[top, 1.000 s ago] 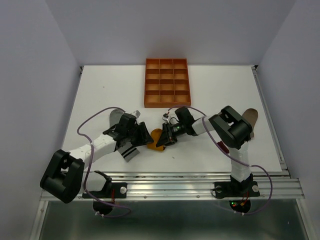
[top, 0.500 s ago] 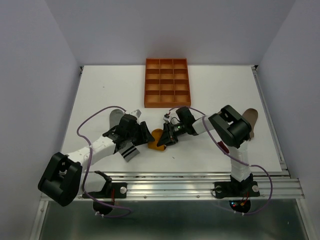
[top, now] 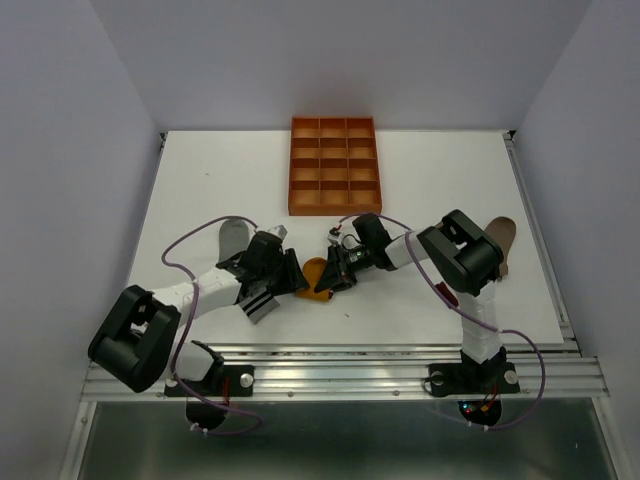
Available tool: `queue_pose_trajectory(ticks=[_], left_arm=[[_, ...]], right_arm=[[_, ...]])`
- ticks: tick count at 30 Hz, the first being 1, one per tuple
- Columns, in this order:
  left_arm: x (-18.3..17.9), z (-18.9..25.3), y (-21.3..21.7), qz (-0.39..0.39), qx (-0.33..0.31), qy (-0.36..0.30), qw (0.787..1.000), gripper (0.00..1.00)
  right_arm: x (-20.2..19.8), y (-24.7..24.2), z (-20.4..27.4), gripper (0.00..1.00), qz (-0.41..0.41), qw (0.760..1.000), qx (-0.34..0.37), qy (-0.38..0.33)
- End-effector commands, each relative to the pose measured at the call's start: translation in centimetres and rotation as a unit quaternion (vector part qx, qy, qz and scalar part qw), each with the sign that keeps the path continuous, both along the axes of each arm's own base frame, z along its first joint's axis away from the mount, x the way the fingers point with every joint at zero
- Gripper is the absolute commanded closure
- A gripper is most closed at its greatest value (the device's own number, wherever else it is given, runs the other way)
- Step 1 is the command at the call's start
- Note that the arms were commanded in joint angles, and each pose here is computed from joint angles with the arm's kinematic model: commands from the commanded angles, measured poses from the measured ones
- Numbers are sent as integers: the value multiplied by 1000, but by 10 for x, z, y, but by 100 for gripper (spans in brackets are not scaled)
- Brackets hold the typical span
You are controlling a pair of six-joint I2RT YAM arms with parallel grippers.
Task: Roll the socks
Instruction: Roll the sock at the center of the board.
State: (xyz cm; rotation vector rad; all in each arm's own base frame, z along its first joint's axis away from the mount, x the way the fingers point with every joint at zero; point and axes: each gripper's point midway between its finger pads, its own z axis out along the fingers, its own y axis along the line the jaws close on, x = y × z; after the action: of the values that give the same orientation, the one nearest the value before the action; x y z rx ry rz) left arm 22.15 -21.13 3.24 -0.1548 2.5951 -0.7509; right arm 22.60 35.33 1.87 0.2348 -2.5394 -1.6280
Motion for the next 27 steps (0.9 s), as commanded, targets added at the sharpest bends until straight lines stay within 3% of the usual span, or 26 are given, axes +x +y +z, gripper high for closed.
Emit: queue_pose_trajectory(ticks=[1, 7, 12, 14, 16, 27], left_arm=[[5, 0, -7, -16, 14, -13, 1000, 50], [5, -25, -3, -11, 53, 26, 998, 60], [-16, -61, 11, -25, 110, 95, 989, 88], [-15, -62, 7, -26, 116, 99, 988, 88], [-15, -65, 8, -23, 133, 106, 985, 89], [-17, -64, 10, -22, 170, 116, 978, 91]], right_arm=[[-11, -46, -83, 99, -52, 985, -163, 30], [-3, -45, -76, 95, -45, 986, -158, -7], [18, -37, -58, 83, -26, 987, -144, -71], [25, -34, -48, 80, -24, 986, -137, -94], [34, -31, -33, 70, -20, 983, -127, -129], [60, -30, 27, 48, -32, 960, -104, -257]])
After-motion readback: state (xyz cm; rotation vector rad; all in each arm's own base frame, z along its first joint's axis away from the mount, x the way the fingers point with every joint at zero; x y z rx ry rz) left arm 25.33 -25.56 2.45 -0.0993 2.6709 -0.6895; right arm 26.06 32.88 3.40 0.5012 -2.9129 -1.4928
